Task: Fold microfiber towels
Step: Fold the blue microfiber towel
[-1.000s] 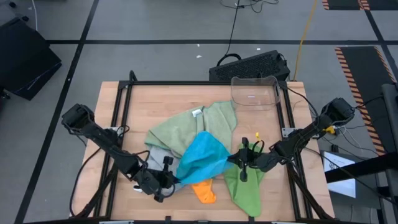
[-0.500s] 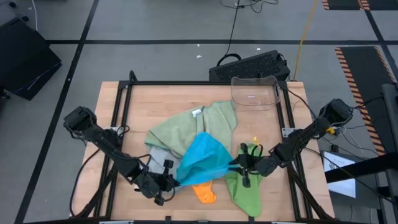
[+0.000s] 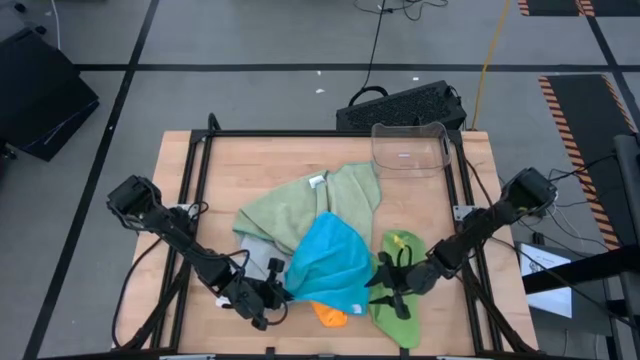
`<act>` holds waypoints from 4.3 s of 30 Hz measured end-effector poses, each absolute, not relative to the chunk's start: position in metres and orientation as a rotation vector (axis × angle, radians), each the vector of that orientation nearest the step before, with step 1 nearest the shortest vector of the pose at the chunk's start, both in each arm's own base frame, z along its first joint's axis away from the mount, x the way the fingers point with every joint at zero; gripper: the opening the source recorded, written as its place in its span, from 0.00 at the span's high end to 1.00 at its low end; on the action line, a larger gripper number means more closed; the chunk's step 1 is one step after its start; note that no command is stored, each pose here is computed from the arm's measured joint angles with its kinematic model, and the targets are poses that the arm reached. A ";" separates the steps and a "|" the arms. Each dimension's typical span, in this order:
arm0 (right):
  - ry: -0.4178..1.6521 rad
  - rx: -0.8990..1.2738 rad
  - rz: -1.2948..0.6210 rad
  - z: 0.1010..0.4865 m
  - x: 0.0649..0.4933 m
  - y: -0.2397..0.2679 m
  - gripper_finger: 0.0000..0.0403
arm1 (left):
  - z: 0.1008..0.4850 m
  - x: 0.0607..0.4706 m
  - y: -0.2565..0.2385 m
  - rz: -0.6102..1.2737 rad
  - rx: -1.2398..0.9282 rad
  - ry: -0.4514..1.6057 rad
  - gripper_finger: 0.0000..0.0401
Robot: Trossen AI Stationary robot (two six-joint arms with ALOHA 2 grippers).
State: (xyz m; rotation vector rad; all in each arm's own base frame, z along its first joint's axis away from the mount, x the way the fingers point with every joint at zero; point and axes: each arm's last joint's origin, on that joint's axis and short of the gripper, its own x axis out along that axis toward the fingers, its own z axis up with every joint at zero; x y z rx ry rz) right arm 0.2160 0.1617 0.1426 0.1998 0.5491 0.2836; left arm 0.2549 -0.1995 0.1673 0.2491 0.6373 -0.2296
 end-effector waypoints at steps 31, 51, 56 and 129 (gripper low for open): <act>0.725 -0.366 0.523 0.148 0.251 0.201 0.63 | 0.168 0.264 -0.188 -0.207 0.232 0.637 0.95; 0.766 -0.285 0.618 0.141 0.252 0.202 0.98 | 0.168 0.266 -0.186 -0.196 0.220 0.641 0.98; 0.752 -0.303 0.547 0.141 0.249 0.207 0.93 | 0.168 0.266 -0.186 -0.196 0.220 0.642 0.97; 0.629 -0.213 0.153 0.179 0.238 0.196 1.00 | 0.149 0.248 -0.240 -0.088 0.528 0.406 0.63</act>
